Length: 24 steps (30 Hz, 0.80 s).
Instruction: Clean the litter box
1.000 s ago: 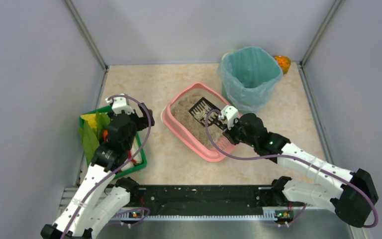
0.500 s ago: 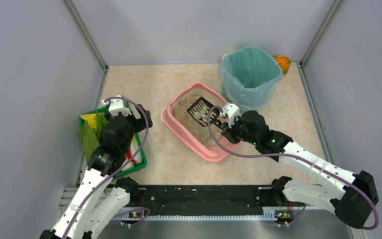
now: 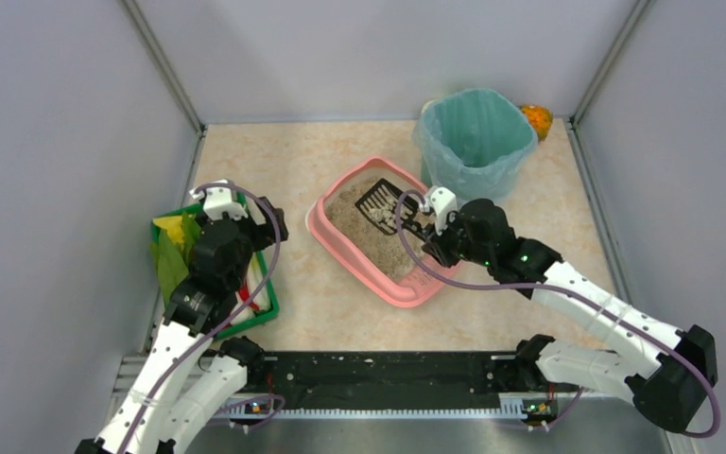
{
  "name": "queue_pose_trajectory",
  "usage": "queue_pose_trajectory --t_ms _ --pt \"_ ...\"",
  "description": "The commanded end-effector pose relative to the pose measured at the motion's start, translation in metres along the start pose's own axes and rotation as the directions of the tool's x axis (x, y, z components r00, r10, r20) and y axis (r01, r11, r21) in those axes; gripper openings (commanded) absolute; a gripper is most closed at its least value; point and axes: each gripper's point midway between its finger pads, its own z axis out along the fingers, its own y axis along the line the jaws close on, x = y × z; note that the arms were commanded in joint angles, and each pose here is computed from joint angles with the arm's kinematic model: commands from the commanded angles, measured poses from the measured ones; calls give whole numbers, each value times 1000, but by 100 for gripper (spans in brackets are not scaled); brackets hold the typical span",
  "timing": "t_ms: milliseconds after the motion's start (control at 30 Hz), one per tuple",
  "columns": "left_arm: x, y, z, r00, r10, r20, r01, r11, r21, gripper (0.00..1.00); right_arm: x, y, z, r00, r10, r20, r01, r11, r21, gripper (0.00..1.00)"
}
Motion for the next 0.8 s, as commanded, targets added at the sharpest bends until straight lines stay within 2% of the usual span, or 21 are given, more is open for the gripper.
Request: queue_pose_trajectory --t_ms 0,33,100,133,233,333,367,433,467,533,567,600,667,700,767 --pt "-27 -8 0 998 -20 63 19 1000 19 99 -39 -19 -28 997 -17 79 10 996 93 0" --pt "-26 -7 0 998 -19 60 18 1000 11 99 -40 -20 -28 994 -21 107 10 995 99 0" --pt "-23 -7 3 997 -9 71 8 1000 17 99 -59 -6 -24 979 4 203 -8 1000 19 0" --pt "-22 -9 4 997 -11 72 9 1000 27 99 -60 -1 -22 981 12 192 -11 1000 -8 0" --pt "-24 -14 5 999 -10 45 8 999 38 99 -25 -14 -22 1000 -17 19 16 998 61 0" --pt "-20 -13 10 999 -4 48 2 999 36 99 -48 3 -21 991 1 134 4 999 -36 0" --pt "-19 -16 11 999 -5 48 2 999 45 99 -49 2 -21 992 0 126 4 1000 -31 0" --pt "-22 -18 11 999 -3 40 1 999 49 99 -27 -20 -25 999 -32 30 30 995 92 0" --pt "-22 -17 11 999 -4 37 3 999 42 99 -23 -27 -24 999 -38 26 35 991 128 0" --pt "-18 -15 14 999 0 42 -1 999 38 99 -44 -18 -16 993 -1 118 -9 997 79 0" --pt "-16 -17 16 999 2 42 -4 999 48 99 -46 -4 -11 993 15 117 -15 1000 -5 0" --pt "-15 -19 17 999 2 34 -4 998 56 99 -38 -1 -8 997 24 73 -23 1000 -20 0" --pt "-15 -20 17 1000 4 14 -5 999 51 99 -17 -9 -10 1000 8 -28 -7 1000 25 0" --pt "-15 -19 17 1000 3 13 -3 999 43 99 -17 -13 -15 999 -3 -36 4 999 44 0" --pt "-13 -17 18 1000 4 19 -5 999 39 99 -37 -14 -26 999 -16 30 15 999 50 0"
